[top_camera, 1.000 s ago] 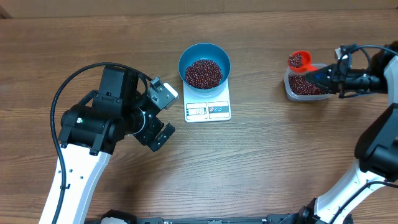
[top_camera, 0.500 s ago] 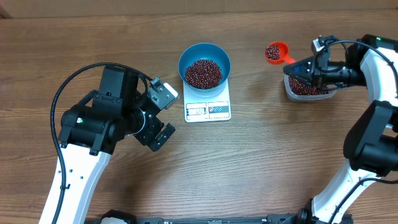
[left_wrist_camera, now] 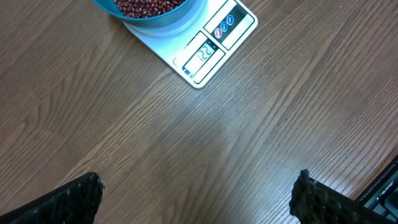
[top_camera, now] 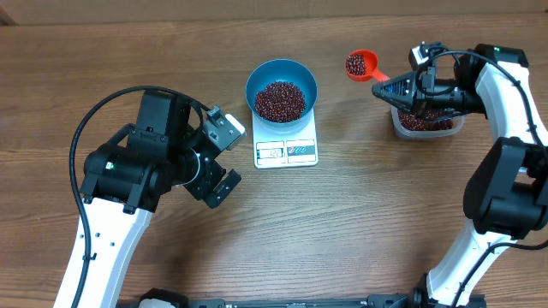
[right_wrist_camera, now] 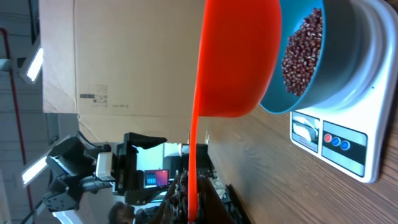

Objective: Scoop item into bowl and weigh 150g on scale
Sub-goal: 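Lift the filled scoop up out of the tub with right gripper, then carry the filled scoop left over the blue bowl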

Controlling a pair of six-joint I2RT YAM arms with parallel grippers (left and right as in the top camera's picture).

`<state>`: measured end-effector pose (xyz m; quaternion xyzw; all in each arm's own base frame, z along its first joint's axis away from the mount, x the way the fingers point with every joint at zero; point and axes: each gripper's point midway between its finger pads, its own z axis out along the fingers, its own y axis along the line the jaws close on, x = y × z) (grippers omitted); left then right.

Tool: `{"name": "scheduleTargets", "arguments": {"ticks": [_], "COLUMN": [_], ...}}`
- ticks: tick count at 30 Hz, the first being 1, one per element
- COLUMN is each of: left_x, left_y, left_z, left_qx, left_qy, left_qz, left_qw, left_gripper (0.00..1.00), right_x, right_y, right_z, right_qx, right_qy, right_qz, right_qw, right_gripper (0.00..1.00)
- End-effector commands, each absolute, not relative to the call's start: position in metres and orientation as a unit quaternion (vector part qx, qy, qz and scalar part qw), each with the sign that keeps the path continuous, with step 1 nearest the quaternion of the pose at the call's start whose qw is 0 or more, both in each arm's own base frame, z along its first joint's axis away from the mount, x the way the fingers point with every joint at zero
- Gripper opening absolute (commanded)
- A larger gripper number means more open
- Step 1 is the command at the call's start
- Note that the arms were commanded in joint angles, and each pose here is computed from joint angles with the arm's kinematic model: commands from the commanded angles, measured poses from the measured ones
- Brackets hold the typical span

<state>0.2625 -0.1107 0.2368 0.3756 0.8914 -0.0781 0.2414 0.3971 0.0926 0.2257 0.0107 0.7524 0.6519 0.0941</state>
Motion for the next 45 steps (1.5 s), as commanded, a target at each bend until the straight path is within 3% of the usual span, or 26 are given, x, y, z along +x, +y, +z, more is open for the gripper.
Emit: {"name": "scheduleTargets", "arguments": {"ticks": [1,21,45], "left_x": [0.263,0.263,0.263], "left_y": [-0.113,-0.113,-0.113], "left_z": [0.236,0.236,0.236], "left_qx": [0.371,0.371,0.371], "left_qy": [0.893,0.893,0.893], "left_qz": [-0.088,-0.088,-0.088], "left_qw": [0.24,0.24,0.24], "left_gripper": [1.0,1.0,0.99], "right_x": [0.403,0.407,0.437], "right_y": [0.098,0.126,0.208], "right_z": [0.241,0.234,0.174], "right_qx": [0.0,-0.034,-0.148], "right_qy": [0.733,0.743,0.91], "right_qz": [0.671,0.662,0.367], "right_qw": [0.112,0.096,0.122], "right_gripper": [0.04,0.04,0.04]}}
